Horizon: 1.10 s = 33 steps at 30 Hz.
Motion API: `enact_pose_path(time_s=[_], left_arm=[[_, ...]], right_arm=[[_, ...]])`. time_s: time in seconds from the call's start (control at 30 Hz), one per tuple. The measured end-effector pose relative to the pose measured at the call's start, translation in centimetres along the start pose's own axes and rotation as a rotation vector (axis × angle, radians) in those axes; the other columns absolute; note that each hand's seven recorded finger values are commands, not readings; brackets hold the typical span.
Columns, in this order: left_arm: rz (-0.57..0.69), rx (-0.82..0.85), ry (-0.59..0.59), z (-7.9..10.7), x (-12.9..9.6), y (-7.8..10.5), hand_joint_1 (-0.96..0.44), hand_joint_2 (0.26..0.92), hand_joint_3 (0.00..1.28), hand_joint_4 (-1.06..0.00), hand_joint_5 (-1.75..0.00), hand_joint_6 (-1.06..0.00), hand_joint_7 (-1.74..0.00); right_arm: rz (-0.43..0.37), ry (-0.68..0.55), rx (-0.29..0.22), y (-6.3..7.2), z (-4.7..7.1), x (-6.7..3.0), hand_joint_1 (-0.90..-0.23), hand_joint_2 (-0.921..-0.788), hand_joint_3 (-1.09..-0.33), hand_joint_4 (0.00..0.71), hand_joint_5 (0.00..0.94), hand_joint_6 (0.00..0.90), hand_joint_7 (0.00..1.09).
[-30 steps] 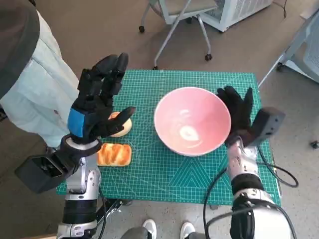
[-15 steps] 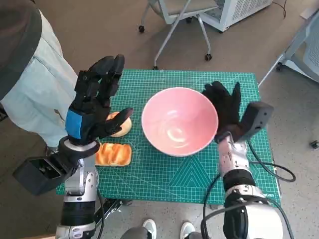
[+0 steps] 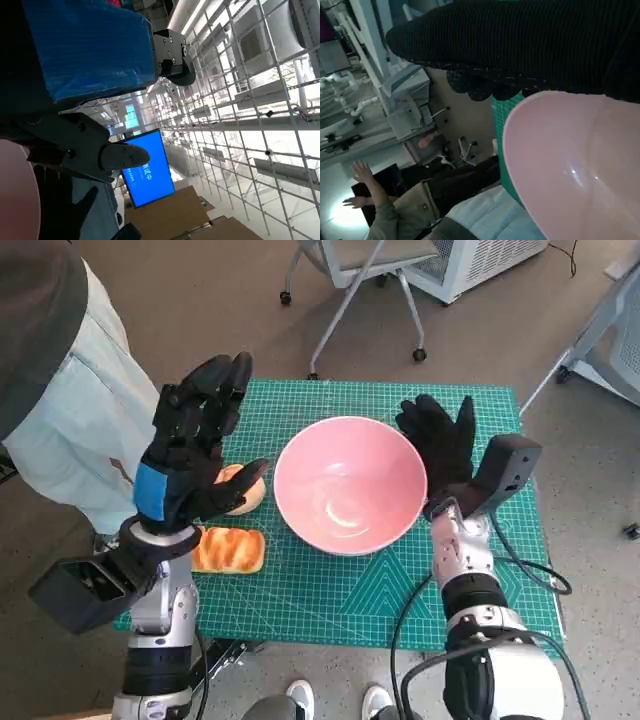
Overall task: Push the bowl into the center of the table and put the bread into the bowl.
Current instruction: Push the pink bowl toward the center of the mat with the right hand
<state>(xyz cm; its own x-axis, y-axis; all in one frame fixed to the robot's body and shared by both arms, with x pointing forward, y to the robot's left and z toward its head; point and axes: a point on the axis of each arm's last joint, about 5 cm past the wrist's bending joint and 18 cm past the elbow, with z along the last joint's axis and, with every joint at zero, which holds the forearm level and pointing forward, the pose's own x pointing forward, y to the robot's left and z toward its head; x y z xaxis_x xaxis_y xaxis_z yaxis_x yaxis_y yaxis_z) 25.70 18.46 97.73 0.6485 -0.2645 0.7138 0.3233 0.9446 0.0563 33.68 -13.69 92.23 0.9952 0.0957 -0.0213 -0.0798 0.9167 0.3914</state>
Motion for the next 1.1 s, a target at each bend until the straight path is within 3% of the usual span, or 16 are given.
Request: enact_pose_path(time_s=[0.27,0.63,0.9,1.1], left_arm=[[0.003,0.004,-0.002,0.0,-0.1,0.1,-0.22,0.921,0.33,-0.17,-0.02,0.0,-0.6],[0.001,-0.014,0.003,-0.4,0.2,-0.3,-0.21,0.921,0.34,-0.17,-0.02,0.0,-0.61],[-0.023,-0.03,-0.002,-0.7,0.8,-0.7,-0.21,0.921,0.34,-0.17,-0.01,0.0,-0.59],[-0.047,-0.043,-0.008,-0.6,1.4,-0.9,-0.22,0.921,0.34,-0.18,-0.02,0.0,-0.59]], right_arm=[[0.023,-0.115,-0.067,-0.8,1.5,0.12,-0.619,-0.921,-0.853,0.138,0.0,0.203,0.12],[0.19,-0.434,-0.251,-0.5,4.2,-0.02,-0.63,-0.921,-0.83,0.125,0.004,0.198,0.13],[0.315,-0.641,-0.369,-0.2,5.4,-1.1,-0.666,-0.921,-0.802,0.151,0.014,0.22,0.15],[0.386,-0.729,-0.424,-0.2,5.6,-2.28,-0.696,-0.921,-0.789,0.163,0.017,0.233,0.17]])
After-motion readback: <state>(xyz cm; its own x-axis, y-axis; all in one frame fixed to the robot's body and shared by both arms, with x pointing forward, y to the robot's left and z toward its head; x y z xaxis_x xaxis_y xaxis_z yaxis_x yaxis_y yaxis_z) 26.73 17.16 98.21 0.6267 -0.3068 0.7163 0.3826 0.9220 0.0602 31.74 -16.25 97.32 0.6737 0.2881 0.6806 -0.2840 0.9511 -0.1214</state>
